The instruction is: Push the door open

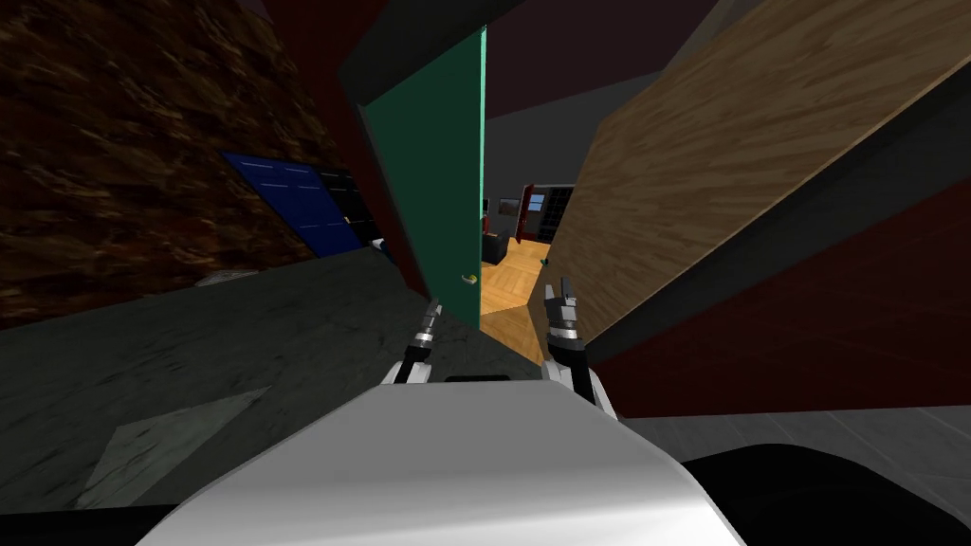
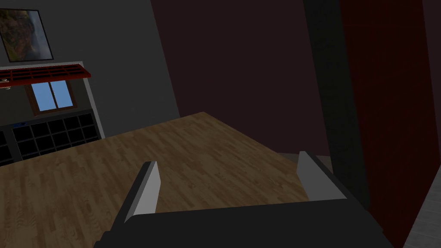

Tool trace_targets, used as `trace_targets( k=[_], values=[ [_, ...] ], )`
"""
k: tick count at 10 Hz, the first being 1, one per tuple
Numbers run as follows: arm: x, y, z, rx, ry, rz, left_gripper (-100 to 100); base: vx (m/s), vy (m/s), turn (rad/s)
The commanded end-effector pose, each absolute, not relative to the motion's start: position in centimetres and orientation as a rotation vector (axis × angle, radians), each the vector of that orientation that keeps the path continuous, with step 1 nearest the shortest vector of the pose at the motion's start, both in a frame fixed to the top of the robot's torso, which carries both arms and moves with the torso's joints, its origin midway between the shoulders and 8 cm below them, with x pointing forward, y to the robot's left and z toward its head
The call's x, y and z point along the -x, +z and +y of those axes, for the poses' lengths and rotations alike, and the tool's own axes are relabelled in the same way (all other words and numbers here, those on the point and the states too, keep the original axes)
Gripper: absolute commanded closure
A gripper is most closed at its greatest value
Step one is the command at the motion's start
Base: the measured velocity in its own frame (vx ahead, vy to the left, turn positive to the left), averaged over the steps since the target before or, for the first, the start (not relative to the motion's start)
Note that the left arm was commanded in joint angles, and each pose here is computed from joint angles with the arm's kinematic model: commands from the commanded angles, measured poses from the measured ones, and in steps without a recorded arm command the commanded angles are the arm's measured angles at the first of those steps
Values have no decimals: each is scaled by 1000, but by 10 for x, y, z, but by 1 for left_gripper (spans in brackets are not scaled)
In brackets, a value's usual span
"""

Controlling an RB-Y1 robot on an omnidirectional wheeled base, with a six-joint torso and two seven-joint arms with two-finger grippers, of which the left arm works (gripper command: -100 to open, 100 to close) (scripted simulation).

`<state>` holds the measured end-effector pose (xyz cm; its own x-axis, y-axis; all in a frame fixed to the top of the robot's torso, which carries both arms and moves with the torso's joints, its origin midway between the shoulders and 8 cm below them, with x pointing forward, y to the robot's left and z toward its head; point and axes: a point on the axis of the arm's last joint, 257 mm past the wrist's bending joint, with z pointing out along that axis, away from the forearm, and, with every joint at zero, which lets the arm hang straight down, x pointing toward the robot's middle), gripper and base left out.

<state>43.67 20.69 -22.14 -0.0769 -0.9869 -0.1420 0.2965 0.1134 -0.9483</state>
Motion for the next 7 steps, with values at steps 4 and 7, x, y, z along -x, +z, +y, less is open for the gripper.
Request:
trace_targets(
  k=[4, 7],
  values=[
    [-438, -255, 193, 887, -1336, 1169, -100, 87, 71, -97],
    [-437, -276, 183, 911, -1352, 1204, -100, 83, 58, -86]
  ],
)
